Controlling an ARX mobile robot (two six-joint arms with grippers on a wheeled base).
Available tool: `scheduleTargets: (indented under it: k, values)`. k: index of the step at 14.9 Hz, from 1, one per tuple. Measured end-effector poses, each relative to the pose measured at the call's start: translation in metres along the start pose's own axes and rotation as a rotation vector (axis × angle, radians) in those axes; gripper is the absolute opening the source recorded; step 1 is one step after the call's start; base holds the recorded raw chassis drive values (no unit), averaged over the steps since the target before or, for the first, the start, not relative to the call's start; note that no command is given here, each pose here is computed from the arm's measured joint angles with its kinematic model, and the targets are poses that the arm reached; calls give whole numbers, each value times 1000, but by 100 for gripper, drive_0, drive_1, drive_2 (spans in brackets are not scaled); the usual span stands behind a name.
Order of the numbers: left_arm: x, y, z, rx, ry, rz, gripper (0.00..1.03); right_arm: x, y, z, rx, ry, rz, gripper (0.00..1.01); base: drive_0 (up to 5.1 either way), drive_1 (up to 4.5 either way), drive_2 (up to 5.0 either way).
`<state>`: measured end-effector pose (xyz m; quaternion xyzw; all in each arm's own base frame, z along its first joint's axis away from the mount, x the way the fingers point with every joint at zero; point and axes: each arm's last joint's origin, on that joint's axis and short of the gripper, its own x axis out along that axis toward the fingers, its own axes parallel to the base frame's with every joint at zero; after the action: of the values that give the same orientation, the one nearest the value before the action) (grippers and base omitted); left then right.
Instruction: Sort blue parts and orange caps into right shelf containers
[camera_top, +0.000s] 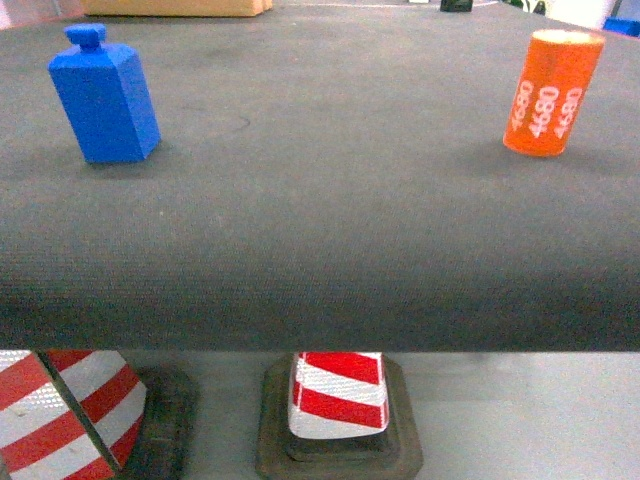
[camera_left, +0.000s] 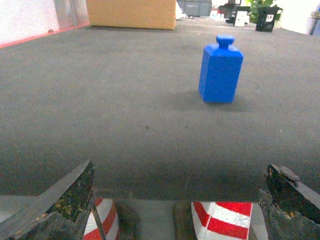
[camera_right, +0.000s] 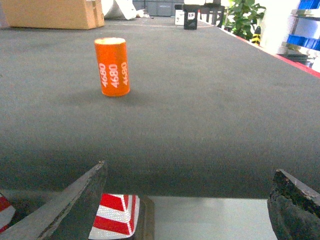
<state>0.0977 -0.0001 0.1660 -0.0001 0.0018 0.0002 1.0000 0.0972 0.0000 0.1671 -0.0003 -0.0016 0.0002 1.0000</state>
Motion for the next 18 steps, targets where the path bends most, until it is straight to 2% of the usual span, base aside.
scheduleTargets:
  k: [18]
  values:
    - [0, 0, 0, 0, 0, -1, 98, 0, 0, 0, 1, 0, 0, 98, 0, 0, 0]
